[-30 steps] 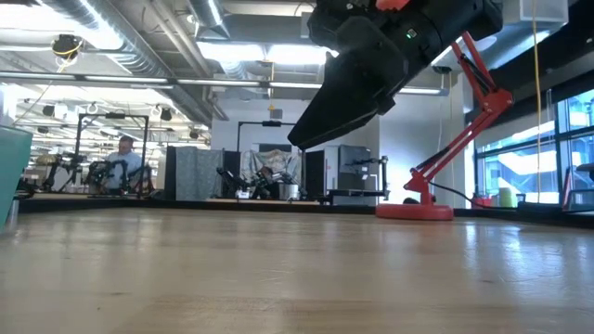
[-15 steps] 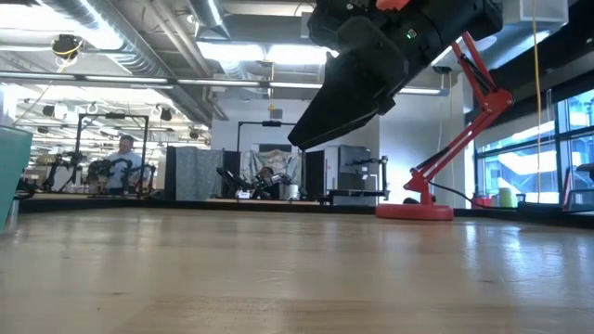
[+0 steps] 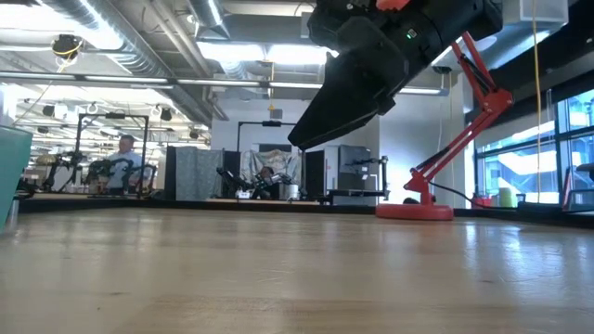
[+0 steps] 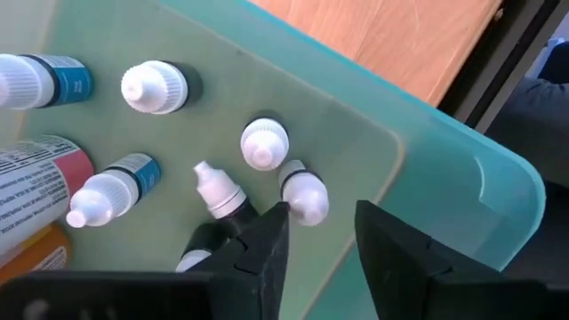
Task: Pick & Place food coloring
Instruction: Put the brown food coloring into the blue bin, then return to Home Position
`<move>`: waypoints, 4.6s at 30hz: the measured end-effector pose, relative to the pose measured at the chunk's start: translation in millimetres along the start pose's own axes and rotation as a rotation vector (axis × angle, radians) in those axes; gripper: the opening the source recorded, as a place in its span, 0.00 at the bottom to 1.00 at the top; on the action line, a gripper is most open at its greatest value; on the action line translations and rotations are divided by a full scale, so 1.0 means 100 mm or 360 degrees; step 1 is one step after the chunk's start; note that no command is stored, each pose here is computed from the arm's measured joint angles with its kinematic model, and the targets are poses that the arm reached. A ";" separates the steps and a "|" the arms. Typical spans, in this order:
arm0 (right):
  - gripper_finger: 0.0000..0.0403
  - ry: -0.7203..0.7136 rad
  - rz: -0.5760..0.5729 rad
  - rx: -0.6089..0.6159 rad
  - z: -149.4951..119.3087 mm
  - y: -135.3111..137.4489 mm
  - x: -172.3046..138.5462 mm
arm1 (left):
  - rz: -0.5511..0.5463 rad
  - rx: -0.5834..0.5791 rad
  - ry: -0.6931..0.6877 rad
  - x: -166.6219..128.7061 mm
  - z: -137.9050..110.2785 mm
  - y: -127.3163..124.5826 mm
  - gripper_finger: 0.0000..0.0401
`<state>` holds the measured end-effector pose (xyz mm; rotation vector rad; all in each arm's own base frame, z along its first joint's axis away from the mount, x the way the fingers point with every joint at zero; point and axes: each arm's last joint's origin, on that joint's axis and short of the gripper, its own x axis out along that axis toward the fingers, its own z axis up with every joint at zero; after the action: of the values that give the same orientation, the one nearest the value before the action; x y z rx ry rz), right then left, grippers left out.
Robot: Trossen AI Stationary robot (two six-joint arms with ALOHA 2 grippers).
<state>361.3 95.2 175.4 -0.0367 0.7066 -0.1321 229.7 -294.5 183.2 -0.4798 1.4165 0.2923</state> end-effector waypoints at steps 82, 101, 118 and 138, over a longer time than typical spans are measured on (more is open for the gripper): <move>0.73 -0.1087 0.0117 0.0390 -1.23 -1.12 -1.54 | -0.0957 0.0743 -0.2319 -0.51 0.19 3.06 0.40; 0.73 -0.1281 -0.0156 0.0431 -1.54 -1.30 -1.69 | -0.0922 0.0763 -0.2304 -0.38 0.18 3.08 0.41; 0.73 -0.1331 -0.0190 0.0380 -1.64 -1.34 -1.84 | -0.0951 0.0724 -0.2261 -0.36 0.18 3.08 0.41; 0.73 -0.1319 0.0240 0.0288 -1.69 -1.27 -1.88 | -0.0952 0.0722 -0.2262 -0.36 0.18 3.08 0.41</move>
<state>96.5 -3.6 177.8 0.1300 -0.1324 -0.0271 95.5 -14.3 176.1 -0.1835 -0.0934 -0.1885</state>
